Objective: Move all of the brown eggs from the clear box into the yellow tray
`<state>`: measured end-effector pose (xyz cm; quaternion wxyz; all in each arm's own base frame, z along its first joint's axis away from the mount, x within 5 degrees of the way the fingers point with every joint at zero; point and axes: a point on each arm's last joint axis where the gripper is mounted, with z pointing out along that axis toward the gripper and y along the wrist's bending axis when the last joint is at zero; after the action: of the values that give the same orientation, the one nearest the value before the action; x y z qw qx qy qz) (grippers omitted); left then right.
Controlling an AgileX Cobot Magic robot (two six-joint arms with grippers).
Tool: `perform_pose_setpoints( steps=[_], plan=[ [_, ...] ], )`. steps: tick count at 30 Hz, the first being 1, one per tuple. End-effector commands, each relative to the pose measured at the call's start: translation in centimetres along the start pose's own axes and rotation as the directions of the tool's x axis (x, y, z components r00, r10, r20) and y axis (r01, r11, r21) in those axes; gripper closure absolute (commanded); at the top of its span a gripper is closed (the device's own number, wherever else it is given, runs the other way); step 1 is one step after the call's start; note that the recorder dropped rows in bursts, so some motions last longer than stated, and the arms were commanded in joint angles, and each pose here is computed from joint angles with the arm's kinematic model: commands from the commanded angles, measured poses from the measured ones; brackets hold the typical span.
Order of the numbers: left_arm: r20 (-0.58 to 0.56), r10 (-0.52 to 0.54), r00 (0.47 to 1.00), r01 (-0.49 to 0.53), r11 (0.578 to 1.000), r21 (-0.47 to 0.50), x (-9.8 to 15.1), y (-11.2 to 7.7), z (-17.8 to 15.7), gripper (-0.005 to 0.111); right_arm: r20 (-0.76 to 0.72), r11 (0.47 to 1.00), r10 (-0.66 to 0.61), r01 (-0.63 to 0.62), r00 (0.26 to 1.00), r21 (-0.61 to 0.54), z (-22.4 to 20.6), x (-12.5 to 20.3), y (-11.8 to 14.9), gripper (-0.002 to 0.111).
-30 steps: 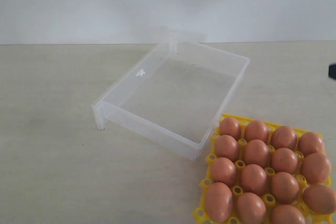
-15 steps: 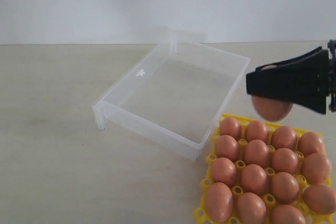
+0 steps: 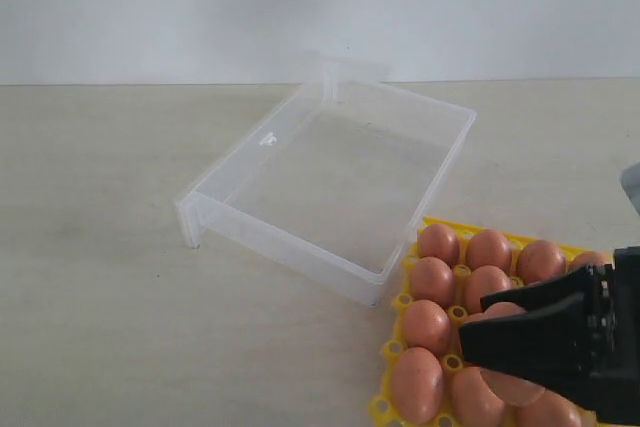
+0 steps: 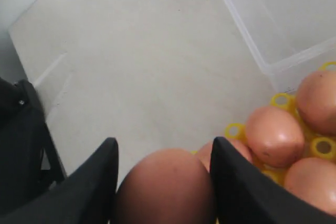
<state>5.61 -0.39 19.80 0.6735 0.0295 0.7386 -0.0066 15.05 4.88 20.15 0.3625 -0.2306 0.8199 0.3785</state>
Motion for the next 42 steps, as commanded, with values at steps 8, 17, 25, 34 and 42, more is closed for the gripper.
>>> perform_pose_setpoints(
  steps=[8, 17, 25, 34, 42],
  plan=[
    [0.002, 0.002, 1.0, -0.002, 1.0, 0.002, 0.1, 0.0, 0.0, 0.103, -0.036, 0.7, -0.189, 0.16, 0.981, 0.696, -3.9, -0.9, -3.7, 0.108],
    [0.002, 0.002, 1.0, -0.002, 1.0, 0.002, 0.1, 0.0, 0.0, 0.103, 0.123, 0.17, 0.237, -0.165, 0.964, 0.972, -9.3, 2.1, -4.8, 0.108],
    [0.002, 0.002, 1.0, -0.002, 1.0, 0.002, 0.1, 0.0, 0.0, 0.103, -0.284, 0.844, -0.134, 0.26, 0.949, 0.469, -5.2, 1.0, 2.4, 0.108],
    [0.002, 0.002, 1.0, -0.002, 1.0, 0.002, 0.1, 0.0, 0.0, 0.103, -0.446, 0.862, -0.238, 0.399, 0.863, 0.313, -3.2, 3.1, 1.3, 0.108],
    [0.002, 0.002, 1.0, -0.002, 1.0, 0.002, 0.1, 0.0, 0.0, 0.103, -0.415, 0.829, -0.25, 0.415, 0.875, 0.375, -2.3, 3.4, -0.4, 0.108]
  ],
)
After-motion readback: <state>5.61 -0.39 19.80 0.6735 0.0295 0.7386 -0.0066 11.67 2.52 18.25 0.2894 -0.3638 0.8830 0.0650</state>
